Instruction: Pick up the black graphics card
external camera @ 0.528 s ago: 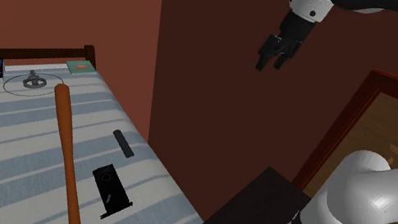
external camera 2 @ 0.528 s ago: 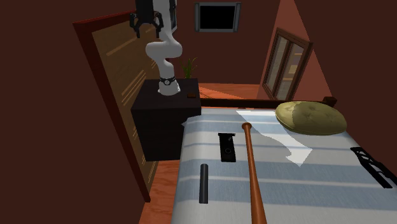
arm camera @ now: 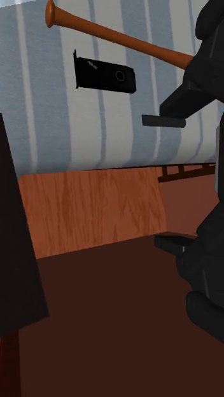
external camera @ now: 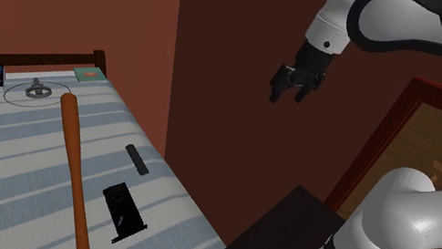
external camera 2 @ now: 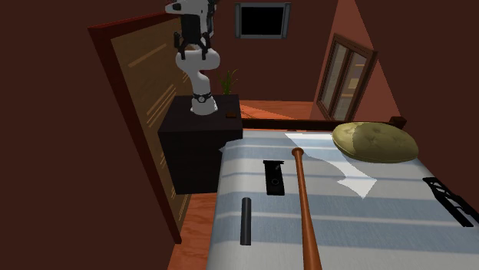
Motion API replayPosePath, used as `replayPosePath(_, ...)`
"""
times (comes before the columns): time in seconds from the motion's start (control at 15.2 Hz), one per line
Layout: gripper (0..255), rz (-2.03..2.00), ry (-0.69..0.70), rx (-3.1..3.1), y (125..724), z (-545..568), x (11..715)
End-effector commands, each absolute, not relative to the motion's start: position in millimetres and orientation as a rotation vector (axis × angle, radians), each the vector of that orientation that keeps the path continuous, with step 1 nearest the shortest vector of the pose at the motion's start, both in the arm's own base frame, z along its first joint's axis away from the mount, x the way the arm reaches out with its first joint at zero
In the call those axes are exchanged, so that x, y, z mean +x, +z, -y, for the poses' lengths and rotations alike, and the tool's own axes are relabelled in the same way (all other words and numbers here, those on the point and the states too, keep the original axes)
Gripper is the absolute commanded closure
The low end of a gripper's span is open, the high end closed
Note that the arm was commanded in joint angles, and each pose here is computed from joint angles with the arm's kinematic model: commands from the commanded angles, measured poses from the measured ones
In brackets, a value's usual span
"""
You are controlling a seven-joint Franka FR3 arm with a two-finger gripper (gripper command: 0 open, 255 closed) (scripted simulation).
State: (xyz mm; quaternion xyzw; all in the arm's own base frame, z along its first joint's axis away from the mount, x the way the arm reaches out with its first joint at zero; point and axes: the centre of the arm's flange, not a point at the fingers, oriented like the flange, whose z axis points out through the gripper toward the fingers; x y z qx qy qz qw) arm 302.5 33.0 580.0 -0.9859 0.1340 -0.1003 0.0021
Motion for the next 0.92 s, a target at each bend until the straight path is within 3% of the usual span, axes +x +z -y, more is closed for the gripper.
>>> replayPosePath(0.0, 0, -0.517, -0.304, -3.079, 560.5, -51.9, 299.1)
replayPosePath(0.86, 0, -1.079, -0.226, -2.932, 437.8, -172.0, 303.2)
